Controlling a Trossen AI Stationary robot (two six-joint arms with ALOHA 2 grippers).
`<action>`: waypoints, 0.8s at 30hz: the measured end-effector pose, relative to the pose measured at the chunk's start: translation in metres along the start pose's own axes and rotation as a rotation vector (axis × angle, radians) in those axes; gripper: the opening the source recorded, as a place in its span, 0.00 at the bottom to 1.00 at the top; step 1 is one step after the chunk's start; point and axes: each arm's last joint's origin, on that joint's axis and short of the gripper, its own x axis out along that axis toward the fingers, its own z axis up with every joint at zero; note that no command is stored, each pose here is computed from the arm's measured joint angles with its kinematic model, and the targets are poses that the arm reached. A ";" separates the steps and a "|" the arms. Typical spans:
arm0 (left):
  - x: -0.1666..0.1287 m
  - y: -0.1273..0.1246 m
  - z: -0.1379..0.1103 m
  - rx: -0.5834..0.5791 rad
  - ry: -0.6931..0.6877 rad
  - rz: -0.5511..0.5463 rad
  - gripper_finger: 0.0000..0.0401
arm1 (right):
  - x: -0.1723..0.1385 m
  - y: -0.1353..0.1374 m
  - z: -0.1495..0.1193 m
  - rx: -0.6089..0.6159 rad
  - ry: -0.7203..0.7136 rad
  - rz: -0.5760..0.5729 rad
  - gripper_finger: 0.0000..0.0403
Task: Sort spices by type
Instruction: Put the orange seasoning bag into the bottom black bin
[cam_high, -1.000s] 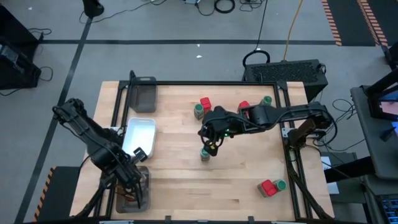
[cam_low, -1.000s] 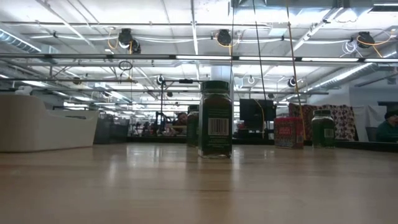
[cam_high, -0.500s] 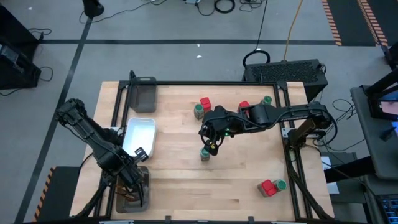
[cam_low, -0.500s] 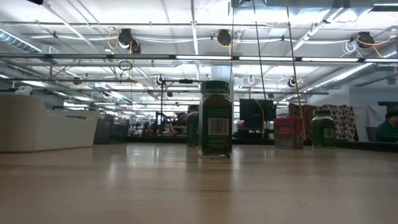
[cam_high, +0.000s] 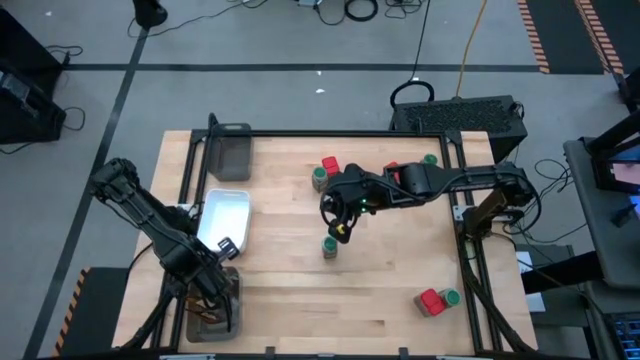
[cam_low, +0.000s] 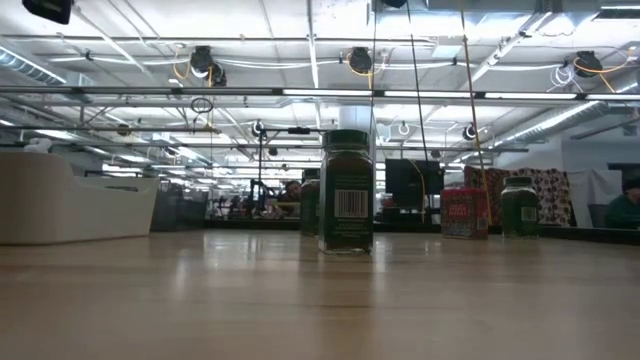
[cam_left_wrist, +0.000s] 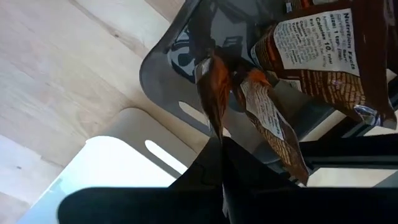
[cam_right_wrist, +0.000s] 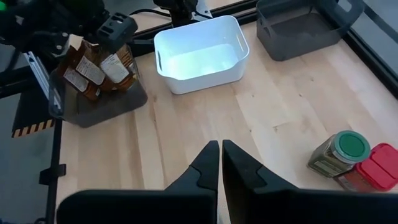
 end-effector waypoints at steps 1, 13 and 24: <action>0.000 0.000 0.002 0.001 -0.016 0.002 0.00 | 0.000 -0.001 0.000 -0.002 0.002 -0.003 0.00; 0.000 -0.002 0.004 -0.005 -0.050 -0.081 0.00 | 0.000 -0.004 0.000 -0.022 0.015 -0.015 0.00; 0.012 -0.001 0.004 -0.004 -0.049 -0.090 0.00 | 0.000 -0.004 0.000 -0.030 0.016 -0.016 0.00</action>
